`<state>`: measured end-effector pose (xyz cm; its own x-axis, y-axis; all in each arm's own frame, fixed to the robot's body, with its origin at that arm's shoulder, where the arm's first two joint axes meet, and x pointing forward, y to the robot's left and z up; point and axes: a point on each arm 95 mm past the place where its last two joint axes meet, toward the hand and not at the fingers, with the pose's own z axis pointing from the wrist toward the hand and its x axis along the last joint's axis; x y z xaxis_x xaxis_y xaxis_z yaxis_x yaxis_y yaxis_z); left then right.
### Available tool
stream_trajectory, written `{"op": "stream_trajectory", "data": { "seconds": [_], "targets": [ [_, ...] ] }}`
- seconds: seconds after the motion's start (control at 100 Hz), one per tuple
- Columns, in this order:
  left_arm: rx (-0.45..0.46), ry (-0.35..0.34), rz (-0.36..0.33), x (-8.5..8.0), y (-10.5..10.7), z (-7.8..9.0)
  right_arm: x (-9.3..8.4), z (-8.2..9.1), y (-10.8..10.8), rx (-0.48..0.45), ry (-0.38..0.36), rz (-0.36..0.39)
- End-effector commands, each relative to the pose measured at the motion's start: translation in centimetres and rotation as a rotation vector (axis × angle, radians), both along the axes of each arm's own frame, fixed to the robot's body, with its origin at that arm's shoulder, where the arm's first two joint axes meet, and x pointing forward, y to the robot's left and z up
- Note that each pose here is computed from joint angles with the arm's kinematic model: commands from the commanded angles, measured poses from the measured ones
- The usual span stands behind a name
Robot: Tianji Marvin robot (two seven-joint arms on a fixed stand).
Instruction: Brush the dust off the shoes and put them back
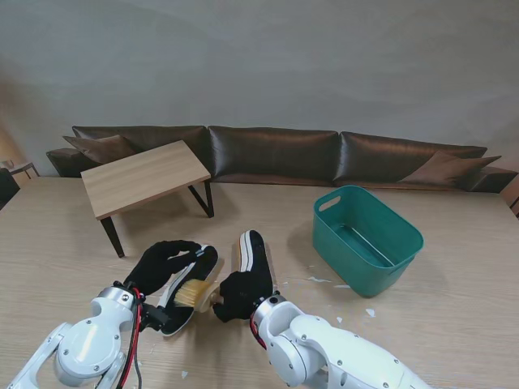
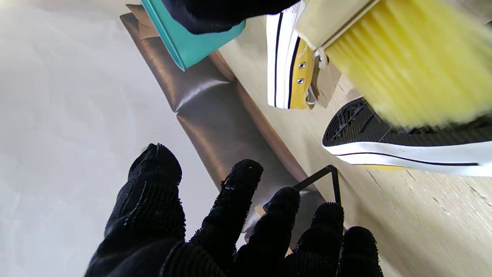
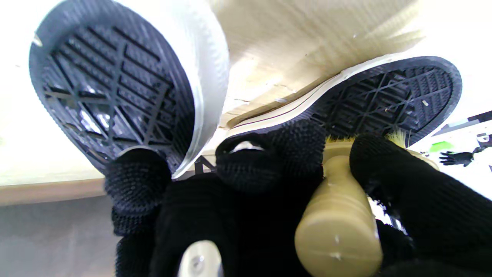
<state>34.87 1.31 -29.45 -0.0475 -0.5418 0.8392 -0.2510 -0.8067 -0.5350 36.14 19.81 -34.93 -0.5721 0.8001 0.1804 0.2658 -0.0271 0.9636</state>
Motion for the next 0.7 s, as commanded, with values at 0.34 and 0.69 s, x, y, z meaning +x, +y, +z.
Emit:
{"op": "stream_trajectory", "data": {
  "seconds": [0.34,0.69],
  "targets": [
    [-0.004,0.011,-0.012,-0.1,-0.2,-0.1,-2.0,0.1,-1.0,0.063,0.037,0.026],
    [-0.004,0.011,-0.01,-0.2,-0.1,-0.2,2.3,3.6,-1.8,0.043,-0.001,-0.121]
  ]
}}
